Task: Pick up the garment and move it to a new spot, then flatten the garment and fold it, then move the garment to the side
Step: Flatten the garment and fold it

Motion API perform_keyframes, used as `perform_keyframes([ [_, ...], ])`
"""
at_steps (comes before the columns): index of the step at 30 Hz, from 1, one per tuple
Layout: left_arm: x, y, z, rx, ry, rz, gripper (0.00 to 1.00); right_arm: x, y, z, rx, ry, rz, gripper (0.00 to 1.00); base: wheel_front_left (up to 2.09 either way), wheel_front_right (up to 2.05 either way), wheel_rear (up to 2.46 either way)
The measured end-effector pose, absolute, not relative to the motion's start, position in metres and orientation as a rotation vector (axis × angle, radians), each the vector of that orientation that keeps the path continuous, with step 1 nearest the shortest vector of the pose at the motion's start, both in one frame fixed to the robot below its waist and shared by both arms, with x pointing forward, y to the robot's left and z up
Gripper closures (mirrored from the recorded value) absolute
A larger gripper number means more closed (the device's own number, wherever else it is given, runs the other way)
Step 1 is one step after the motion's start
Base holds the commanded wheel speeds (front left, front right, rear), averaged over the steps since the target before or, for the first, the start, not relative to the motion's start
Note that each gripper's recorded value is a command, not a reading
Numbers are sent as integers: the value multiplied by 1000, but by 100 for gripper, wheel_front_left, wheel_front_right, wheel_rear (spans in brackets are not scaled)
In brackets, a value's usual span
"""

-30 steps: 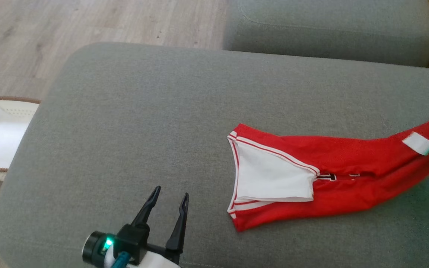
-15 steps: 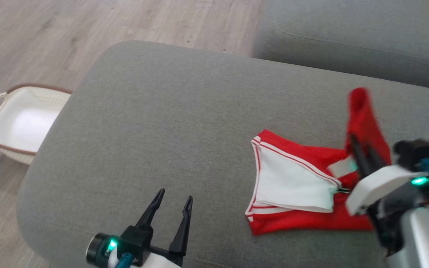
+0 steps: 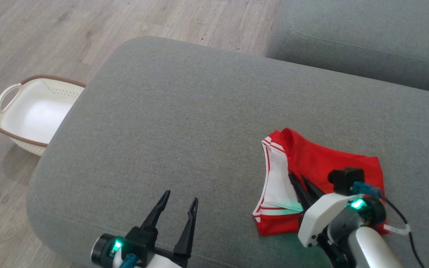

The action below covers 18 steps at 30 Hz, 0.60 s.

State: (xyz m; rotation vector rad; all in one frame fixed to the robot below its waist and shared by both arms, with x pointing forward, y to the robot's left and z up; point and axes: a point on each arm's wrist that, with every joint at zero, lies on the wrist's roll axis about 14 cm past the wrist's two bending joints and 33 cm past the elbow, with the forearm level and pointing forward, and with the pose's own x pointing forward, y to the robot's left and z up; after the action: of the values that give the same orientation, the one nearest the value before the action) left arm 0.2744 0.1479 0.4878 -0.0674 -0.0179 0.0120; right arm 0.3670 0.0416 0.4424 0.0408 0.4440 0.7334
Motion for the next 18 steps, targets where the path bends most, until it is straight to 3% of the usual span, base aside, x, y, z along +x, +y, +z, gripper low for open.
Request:
perform_keyframes([
  [2, 274, 146, 488, -72, -18, 8, 0, 364, 45, 437, 63, 462, 741, 3, 0, 0, 0],
  [10, 276, 144, 490, -70, -25, -1, 0, 368, 54, 461, 249, 391, 740, 0, 0, 0, 0],
  [18, 281, 137, 495, -66, -47, -37, 0, 385, 8, 496, 310, 150, 604, 0, 0, 0, 0],
])
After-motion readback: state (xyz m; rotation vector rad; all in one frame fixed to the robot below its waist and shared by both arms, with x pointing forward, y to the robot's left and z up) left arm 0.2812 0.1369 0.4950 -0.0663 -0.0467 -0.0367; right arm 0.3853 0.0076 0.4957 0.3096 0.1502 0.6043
